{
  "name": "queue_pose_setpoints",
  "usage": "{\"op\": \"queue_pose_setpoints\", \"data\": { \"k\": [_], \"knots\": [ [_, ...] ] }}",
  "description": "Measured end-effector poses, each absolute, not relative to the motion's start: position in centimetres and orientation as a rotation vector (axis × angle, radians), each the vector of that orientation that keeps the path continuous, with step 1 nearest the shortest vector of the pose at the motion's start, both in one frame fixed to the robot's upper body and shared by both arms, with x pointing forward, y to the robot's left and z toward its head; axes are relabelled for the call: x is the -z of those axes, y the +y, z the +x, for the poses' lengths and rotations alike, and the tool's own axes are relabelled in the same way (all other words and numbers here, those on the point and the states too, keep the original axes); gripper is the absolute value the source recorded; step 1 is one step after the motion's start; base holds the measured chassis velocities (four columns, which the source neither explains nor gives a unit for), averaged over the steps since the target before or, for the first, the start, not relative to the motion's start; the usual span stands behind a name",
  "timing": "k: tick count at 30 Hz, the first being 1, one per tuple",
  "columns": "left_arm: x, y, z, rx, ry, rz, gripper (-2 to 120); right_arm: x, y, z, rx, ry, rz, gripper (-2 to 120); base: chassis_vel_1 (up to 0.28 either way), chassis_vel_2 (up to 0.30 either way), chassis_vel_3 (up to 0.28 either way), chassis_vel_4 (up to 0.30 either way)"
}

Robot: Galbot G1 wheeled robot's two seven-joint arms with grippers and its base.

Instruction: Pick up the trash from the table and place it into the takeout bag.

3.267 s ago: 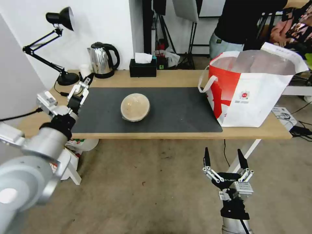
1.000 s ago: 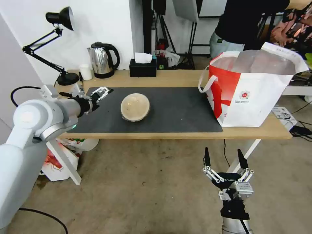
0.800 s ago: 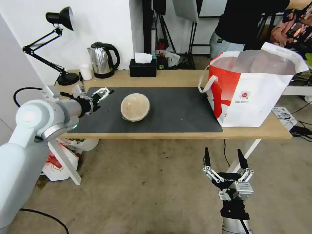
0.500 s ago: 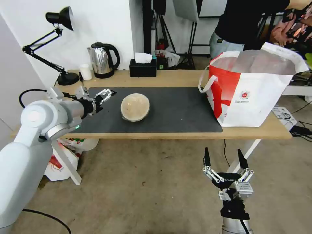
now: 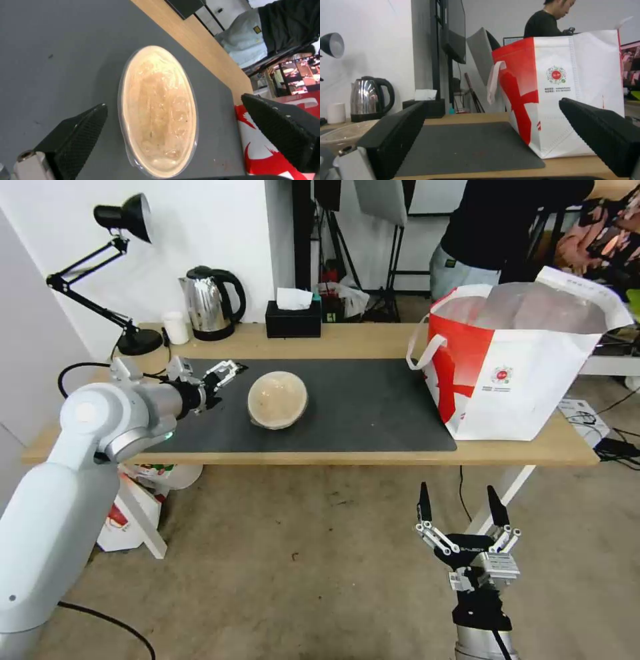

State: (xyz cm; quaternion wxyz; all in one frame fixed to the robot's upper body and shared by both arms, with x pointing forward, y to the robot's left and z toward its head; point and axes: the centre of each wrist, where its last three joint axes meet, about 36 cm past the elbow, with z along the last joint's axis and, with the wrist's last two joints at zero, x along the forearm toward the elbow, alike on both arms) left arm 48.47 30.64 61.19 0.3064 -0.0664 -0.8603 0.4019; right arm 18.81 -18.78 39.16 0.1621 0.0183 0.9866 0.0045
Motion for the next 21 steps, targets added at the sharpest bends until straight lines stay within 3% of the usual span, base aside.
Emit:
{"op": "queue_pose_setpoints", "data": {
  "k": [21],
  "knots": [
    [-58.6,29.8,49.8,-1.011,-2.261,-0.141,100,-39.2,-18.8,18.8,-0.013,2.815,0.052,100,0.0,0.0,0.0,0.0]
  ]
}}
